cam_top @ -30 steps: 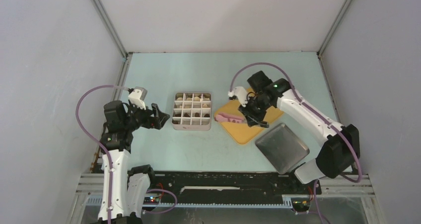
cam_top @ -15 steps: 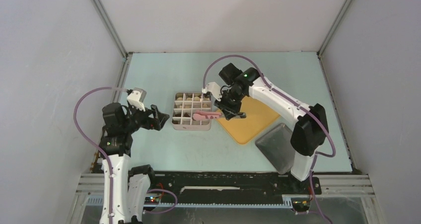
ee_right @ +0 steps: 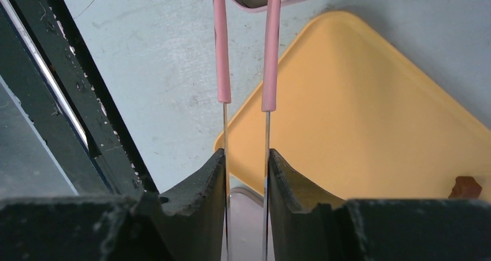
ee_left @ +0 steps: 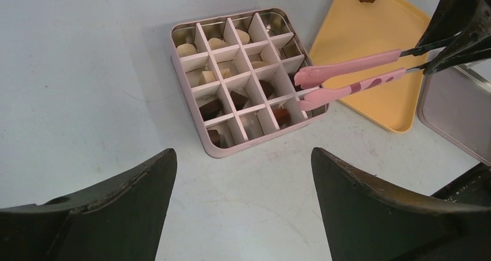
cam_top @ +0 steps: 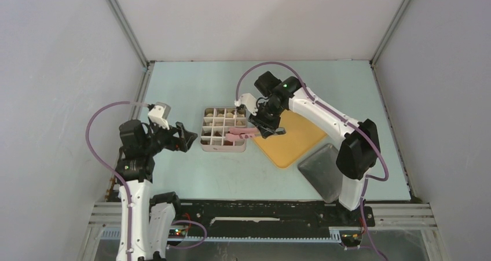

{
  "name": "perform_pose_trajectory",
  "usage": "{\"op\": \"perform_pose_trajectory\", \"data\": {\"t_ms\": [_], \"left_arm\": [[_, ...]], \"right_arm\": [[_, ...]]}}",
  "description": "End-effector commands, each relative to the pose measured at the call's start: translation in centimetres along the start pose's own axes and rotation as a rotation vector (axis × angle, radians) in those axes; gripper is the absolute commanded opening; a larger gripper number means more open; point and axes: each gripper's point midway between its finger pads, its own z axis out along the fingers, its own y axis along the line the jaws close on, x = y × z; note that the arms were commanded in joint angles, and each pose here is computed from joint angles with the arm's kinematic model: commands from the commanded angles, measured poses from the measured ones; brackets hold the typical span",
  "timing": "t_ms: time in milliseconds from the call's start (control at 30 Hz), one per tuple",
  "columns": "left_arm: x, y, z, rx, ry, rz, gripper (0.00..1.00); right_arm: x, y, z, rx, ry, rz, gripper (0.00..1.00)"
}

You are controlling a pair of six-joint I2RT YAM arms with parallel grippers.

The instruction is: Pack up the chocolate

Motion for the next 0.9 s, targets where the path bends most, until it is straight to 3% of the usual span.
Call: {"op": "perform_pose_trajectory", "data": {"t_ms": [0, 133, 300, 567, 867], "left_arm": [[-0.2, 1.2, 1.2, -0.036, 0.025, -0.008, 0.89], [-1.3, 4.7, 3.8, -0.183, 0.151, 0.002, 0.76], [-2.0, 7.7, 8.5, -0.276, 0.205, -0.084, 0.59], [-0.5, 7.5, 16.5, -0.213, 0.321, -0.144, 0.56], [1.0, 9.5, 21.5, -0.215, 0.432, -0.167, 0.45]], "right_arm": [[-0.9, 0.1, -4.3, 0.055, -0.103, 0.004, 0.31], [1.6, -0.8, -6.9, 0.125, -0.137, 0.058, 0.31], [6.3, -1.5, -9.7, 0.225, -0.147, 0.152, 0.31], [12.0, -0.3, -12.7, 0.306, -0.212, 0.287, 0.31], [13.8, 0.4, -12.9, 0.306, -0.269, 0.356, 0.31]]}}
